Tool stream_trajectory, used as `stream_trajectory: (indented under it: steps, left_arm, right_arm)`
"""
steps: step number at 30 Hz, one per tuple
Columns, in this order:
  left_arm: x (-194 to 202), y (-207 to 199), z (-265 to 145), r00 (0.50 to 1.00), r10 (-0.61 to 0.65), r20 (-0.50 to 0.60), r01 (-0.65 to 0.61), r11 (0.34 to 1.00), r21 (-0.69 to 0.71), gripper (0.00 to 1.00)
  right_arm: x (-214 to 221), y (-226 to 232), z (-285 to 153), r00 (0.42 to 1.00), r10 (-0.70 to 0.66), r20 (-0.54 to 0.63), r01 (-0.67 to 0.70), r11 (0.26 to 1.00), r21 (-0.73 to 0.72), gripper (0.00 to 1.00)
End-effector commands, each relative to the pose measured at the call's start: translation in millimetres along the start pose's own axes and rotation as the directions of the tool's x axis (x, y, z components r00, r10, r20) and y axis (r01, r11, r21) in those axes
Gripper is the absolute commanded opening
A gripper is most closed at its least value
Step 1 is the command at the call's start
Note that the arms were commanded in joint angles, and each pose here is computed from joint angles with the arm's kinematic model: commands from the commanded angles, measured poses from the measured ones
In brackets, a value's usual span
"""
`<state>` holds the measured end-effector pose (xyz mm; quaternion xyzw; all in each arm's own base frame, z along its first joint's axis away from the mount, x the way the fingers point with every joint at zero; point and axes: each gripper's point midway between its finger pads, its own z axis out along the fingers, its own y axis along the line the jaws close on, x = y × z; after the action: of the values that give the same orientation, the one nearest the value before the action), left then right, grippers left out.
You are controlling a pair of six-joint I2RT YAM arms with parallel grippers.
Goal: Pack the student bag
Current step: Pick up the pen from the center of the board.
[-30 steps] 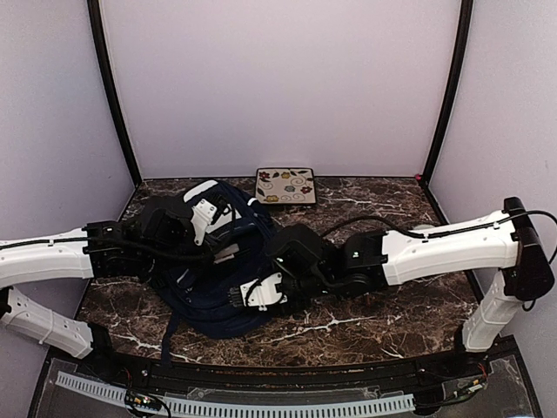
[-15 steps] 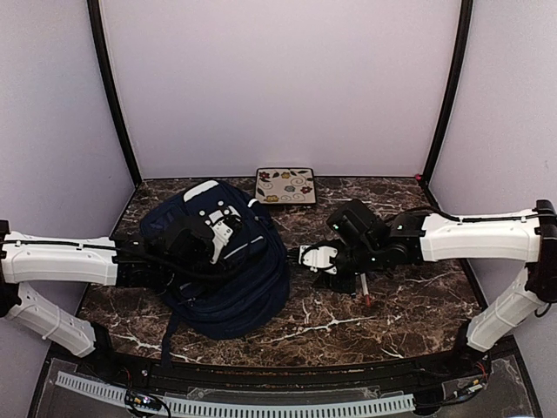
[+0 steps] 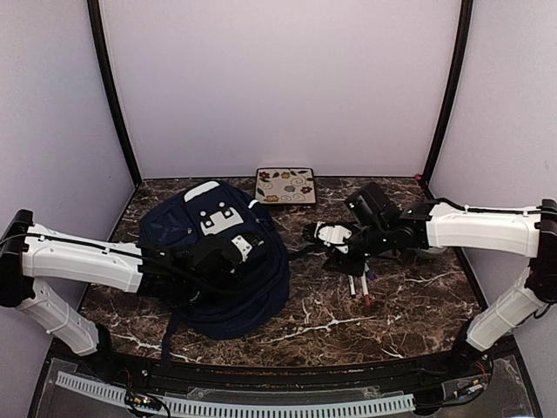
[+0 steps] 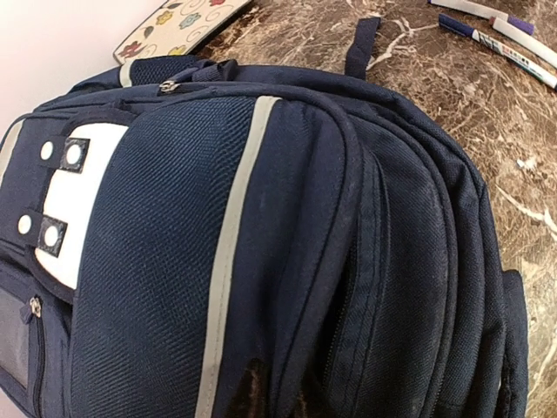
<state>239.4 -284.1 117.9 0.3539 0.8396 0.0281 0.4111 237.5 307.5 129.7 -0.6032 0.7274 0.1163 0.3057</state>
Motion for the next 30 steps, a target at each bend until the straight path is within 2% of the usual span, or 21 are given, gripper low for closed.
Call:
stream_trajectory:
  steps: [1, 3, 6, 9, 13, 19, 30]
  left_arm:
    - [-30.4, 20.4, -26.1, 0.995, -0.041, 0.093, 0.045, 0.998, -0.038, 0.05]
    - [-38.4, 24.8, -35.9, 0.991, -0.057, 0.124, 0.061, 0.998, -0.03, 0.0]
    - [-47.2, 31.9, -48.6, 0.983, -0.08, 0.165, 0.085, 0.996, -0.023, 0.0]
    - [-56.9, 37.4, -59.0, 0.972, -0.111, 0.209, 0.116, 0.993, -0.013, 0.0]
    - [-71.0, 41.7, -72.8, 0.953, -0.15, 0.263, 0.151, 0.988, 0.017, 0.0]
    - [-88.0, 45.9, -86.3, 0.929, -0.187, 0.32, 0.181, 0.982, 0.046, 0.0]
    - [-91.3, 38.7, -80.9, 0.934, -0.175, 0.312, 0.164, 0.985, 0.06, 0.0]
  right_arm:
    - [18.1, -31.5, -10.3, 0.991, 0.134, -0.028, -0.134, 0.991, 0.014, 0.35]
    - [41.3, -52.3, -11.2, 0.974, 0.207, -0.088, -0.203, 0.977, 0.059, 0.35]
    - [83.0, -83.1, -10.8, 0.917, 0.341, -0.205, -0.32, 0.939, 0.128, 0.35]
    - [122.6, -91.7, -2.9, 0.837, 0.445, -0.319, -0.438, 0.894, 0.096, 0.35]
    - [147.0, -97.0, 1.7, 0.775, 0.512, -0.37, -0.52, 0.85, 0.087, 0.35]
    - [150.2, -110.7, 11.6, 0.74, 0.554, -0.381, -0.557, 0.823, 0.113, 0.35]
    - [151.4, -122.2, 33.4, 0.725, 0.565, -0.393, -0.571, 0.813, 0.117, 0.36]
